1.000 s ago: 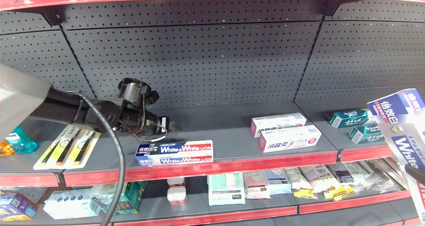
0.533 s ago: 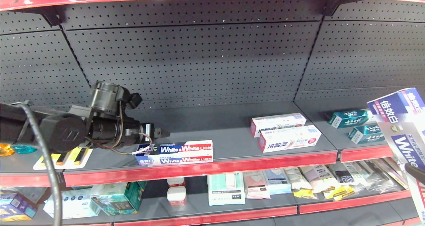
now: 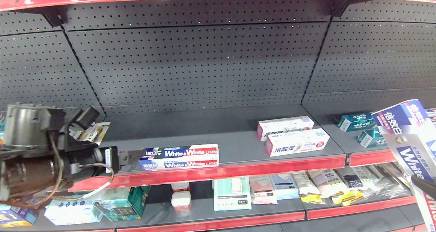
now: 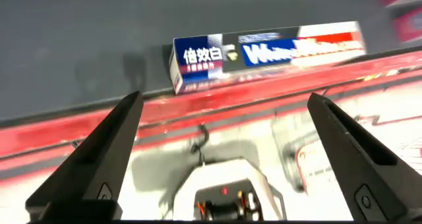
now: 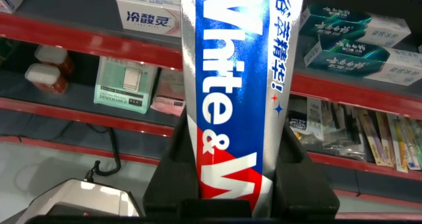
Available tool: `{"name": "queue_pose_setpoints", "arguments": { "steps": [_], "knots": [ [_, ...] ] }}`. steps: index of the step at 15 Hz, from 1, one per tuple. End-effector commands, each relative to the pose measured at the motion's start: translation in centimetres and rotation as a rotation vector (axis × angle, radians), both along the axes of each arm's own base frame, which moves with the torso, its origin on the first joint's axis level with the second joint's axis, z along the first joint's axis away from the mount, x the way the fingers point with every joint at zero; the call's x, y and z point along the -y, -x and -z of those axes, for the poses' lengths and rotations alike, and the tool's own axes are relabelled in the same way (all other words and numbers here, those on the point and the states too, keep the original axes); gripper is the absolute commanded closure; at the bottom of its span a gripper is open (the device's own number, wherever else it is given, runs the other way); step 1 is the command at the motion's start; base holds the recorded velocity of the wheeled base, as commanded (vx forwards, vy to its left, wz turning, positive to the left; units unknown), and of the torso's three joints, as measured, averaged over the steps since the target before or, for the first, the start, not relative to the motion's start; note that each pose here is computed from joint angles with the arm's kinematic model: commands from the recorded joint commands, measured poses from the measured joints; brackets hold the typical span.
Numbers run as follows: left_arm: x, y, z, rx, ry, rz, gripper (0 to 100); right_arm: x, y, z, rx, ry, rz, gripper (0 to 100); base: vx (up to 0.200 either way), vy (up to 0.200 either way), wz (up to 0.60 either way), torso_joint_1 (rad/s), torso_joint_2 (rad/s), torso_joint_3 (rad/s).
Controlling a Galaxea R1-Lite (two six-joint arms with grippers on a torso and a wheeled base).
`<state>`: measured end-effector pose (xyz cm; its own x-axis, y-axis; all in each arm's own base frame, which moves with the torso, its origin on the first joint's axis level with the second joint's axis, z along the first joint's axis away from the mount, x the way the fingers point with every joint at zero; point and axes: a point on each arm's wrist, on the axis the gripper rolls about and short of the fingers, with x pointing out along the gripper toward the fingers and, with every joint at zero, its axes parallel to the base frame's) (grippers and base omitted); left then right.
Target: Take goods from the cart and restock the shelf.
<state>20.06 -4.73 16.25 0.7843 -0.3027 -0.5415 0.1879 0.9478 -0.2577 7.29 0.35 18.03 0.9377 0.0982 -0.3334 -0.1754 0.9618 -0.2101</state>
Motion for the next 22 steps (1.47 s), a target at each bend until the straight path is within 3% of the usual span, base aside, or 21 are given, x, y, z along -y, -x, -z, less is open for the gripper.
{"name": "queue_pose_setpoints", "arguments": {
  "steps": [1,4,5,6,7,8,13,22],
  "knots": [
    [-1.5,8.4,-2.6,0.224,0.037,0.033,0,0.0,0.0,0.1,-0.003,0.008,-0.011,100,0.0,0.0,0.0,0.0,0.0,0.0],
    [-2.8,13.6,-3.3,0.301,0.042,0.051,0,-0.1,-0.1,0.0,0.001,0.03,-0.031,100,0.0,0.0,0.0,0.0,0.0,0.0],
    [-3.1,14.8,-3.2,0.313,0.028,0.059,0,-0.1,-0.1,0.0,0.002,0.038,-0.037,100,0.0,0.0,0.0,0.0,0.0,0.0],
    [-3.7,17.1,-2.7,0.347,-0.008,0.079,0,-0.1,-0.2,0.0,0.0,0.057,-0.046,100,0.0,0.0,0.0,0.0,0.0,0.0],
    [-3.7,17.3,-2.6,0.35,-0.013,0.081,0,-0.1,-0.2,0.0,0.0,0.058,-0.048,100,0.0,0.0,0.0,0.0,0.0,0.0],
    [-4.2,19.2,-1.9,0.371,-0.06,0.1,0,-0.2,-0.6,-0.1,-0.007,0.064,-0.072,100,0.0,0.0,0.0,0.0,0.0,0.0],
    [-4.6,20.3,-1.1,0.424,-0.117,0.101,0,-0.2,-1.4,-0.5,-0.007,0.096,-0.088,100,0.0,0.0,0.0,0.0,0.0,0.0],
    [-4.7,20.6,-0.4,0.434,-0.139,0.103,0,-0.2,-1.4,-0.6,-0.007,0.096,-0.088,100,0.0,0.0,0.0,0.0,0.0,0.0]
  ]
}}
